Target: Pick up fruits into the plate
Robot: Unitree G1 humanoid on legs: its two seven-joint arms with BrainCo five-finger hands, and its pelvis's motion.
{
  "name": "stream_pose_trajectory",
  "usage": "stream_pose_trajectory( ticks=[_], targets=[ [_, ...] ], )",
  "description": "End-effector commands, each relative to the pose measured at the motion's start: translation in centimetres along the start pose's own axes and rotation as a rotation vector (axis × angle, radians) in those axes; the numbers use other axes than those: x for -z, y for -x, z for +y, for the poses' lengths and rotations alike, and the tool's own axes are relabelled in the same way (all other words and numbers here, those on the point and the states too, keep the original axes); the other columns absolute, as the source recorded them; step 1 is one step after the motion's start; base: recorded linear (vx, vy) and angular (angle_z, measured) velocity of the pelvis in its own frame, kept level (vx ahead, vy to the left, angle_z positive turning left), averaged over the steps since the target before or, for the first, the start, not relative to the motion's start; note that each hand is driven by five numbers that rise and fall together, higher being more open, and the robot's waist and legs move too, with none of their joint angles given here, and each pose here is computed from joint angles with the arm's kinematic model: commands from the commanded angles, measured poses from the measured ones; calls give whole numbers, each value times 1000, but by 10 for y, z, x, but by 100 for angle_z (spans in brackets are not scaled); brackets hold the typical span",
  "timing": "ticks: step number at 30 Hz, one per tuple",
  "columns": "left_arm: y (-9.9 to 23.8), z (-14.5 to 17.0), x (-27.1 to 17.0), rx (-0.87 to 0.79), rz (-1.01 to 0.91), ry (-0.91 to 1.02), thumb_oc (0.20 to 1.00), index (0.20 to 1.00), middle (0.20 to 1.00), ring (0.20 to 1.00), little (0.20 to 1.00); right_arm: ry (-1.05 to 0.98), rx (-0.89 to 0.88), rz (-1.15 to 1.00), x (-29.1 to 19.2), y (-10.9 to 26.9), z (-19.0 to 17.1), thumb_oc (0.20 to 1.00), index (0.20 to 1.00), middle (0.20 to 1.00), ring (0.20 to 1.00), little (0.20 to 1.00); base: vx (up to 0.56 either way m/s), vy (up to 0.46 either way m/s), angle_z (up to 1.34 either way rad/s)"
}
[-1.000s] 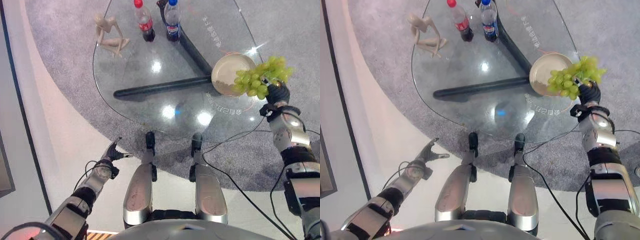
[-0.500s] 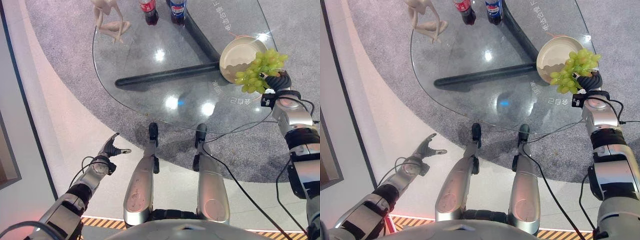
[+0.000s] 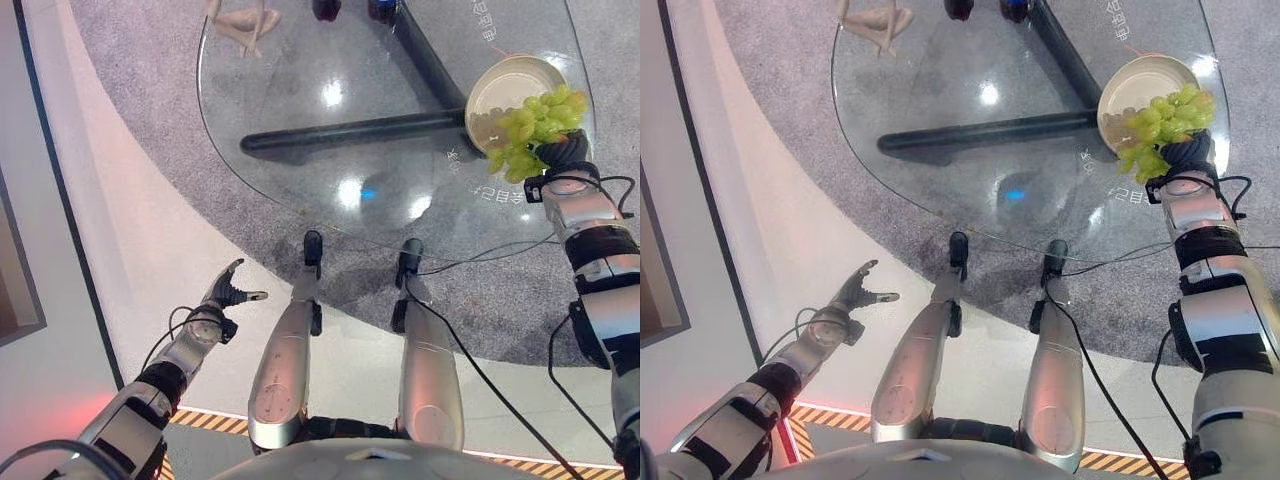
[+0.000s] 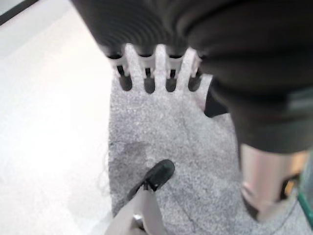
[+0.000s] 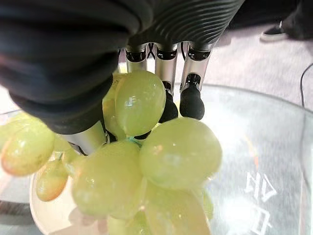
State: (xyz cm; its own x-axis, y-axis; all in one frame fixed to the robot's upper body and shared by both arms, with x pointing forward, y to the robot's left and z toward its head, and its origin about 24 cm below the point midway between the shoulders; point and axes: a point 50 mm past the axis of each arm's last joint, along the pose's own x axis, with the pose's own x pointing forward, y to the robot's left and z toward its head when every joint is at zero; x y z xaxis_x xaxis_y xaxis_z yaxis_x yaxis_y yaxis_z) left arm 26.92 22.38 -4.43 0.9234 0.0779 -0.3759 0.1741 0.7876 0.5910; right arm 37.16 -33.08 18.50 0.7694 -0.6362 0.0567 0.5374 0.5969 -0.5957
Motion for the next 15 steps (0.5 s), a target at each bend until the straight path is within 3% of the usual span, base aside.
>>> stream_pose_trajectory(
  ticks=[1, 15],
  targets=[
    [2, -4, 5, 9, 15, -10, 1000, 1000, 1000, 1000, 1000, 82, 191, -73, -22, -8, -37, 200, 200, 200, 200, 200, 6, 39, 4],
    [5, -15, 5, 23, 16, 7, 1000, 1000, 1000, 1000, 1000, 86, 329, -194, -49, -1, -41, 200, 200, 200, 200, 200, 4, 5, 1]
  ],
)
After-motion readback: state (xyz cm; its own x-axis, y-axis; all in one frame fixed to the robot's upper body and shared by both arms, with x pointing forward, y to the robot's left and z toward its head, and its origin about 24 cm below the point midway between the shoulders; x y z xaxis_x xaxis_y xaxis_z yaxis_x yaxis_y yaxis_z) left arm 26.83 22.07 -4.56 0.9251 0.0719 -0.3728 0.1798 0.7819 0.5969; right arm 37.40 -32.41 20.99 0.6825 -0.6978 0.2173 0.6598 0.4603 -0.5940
